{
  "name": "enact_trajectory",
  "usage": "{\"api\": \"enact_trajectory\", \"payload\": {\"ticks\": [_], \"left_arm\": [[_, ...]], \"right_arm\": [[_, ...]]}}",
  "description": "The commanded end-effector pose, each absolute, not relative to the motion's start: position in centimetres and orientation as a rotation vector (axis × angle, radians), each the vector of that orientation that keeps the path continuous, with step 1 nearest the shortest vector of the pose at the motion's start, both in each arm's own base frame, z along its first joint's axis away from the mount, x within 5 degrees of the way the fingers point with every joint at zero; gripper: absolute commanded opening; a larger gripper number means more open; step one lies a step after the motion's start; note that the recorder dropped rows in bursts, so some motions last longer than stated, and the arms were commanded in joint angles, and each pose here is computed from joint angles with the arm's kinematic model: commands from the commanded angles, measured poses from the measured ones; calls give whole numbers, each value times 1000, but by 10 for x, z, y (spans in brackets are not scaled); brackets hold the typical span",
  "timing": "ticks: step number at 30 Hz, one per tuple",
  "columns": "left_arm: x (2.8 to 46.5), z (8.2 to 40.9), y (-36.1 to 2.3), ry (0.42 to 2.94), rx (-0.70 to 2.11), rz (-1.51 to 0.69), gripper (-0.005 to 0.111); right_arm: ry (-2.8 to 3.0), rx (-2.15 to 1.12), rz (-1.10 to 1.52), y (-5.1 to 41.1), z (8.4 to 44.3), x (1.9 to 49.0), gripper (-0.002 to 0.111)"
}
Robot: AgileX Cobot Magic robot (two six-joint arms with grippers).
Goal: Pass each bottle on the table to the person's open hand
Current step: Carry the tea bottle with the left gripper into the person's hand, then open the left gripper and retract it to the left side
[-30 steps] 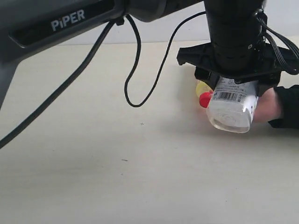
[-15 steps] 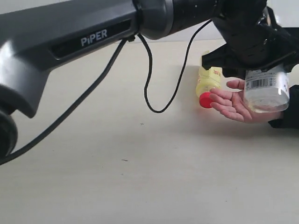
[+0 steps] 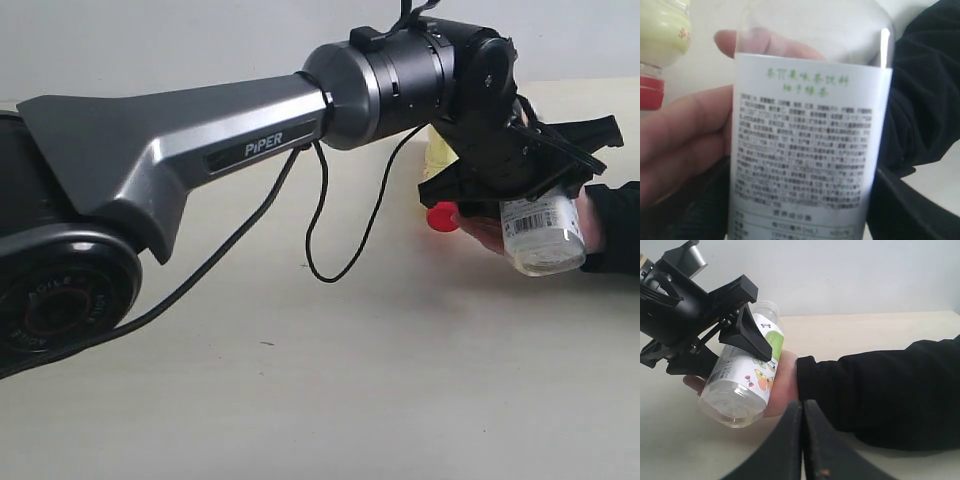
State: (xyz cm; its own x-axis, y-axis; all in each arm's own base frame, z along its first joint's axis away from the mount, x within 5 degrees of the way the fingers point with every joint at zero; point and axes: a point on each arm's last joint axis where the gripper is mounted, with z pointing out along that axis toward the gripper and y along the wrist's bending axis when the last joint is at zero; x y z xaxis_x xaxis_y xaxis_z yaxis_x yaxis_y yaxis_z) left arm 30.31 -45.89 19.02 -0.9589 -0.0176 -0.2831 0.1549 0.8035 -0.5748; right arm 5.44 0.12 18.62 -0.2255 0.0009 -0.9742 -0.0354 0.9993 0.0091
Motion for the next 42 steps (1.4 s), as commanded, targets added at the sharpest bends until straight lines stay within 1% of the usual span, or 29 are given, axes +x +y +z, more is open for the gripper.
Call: {"api": "enact_trajectory", "payload": {"ticks": [1, 3, 6, 7, 8, 11, 12, 13, 17, 21, 22, 26, 27, 28, 30, 31, 32, 34, 37, 42], "left_arm": [[307, 188, -460, 2699, 71, -938, 3], [307, 188, -460, 2700, 70, -940, 12], [306, 188, -460, 2705, 66, -953, 34], [306, 188, -460, 2702, 78, -951, 46], [306, 189, -461, 2700, 93, -949, 54], [306, 189, -461, 2692, 122, -947, 90], [306, 189, -461, 2691, 128, -946, 99], [306, 190, -461, 2687, 136, -946, 106], [306, 194, -460, 2672, 162, -947, 105], [305, 207, -458, 2645, 201, -956, 105], [304, 213, -457, 2634, 212, -962, 105], [298, 258, -445, 2564, 357, -962, 105], [293, 274, -437, 2552, 472, -937, 105], [291, 283, -433, 2547, 527, -921, 103], [284, 303, -419, 2541, 655, -871, 89], [280, 316, -410, 2529, 751, -834, 69], [274, 323, -403, 2546, 820, -796, 41], [269, 331, -391, 2567, 907, -692, 2], [262, 338, -380, 2581, 933, -657, 0], [248, 350, -360, 2491, 958, -669, 0]], "right_arm": [[1790, -28, 26, 1, 185, 54, 0], [1790, -28, 26, 1, 185, 54, 0], [1790, -28, 26, 1, 185, 54, 0], [1790, -28, 26, 1, 185, 54, 0], [1790, -28, 26, 1, 185, 54, 0], [1790, -28, 26, 1, 185, 54, 0], [1790, -28, 26, 1, 185, 54, 0], [1790, -28, 26, 1, 185, 54, 0], [1790, -28, 26, 1, 185, 54, 0], [1790, -28, 26, 1, 185, 54, 0], [1790, -28, 26, 1, 185, 54, 0], [1790, -28, 26, 1, 185, 54, 0], [1790, -28, 26, 1, 185, 54, 0], [1790, -28, 26, 1, 185, 54, 0], [1790, -28, 26, 1, 185, 54, 0], [1790, -28, 26, 1, 185, 54, 0], [1790, -28, 26, 1, 185, 54, 0], [1790, -28, 26, 1, 185, 54, 0], [1790, -28, 26, 1, 185, 54, 0], [1790, -28, 26, 1, 185, 54, 0]]}}
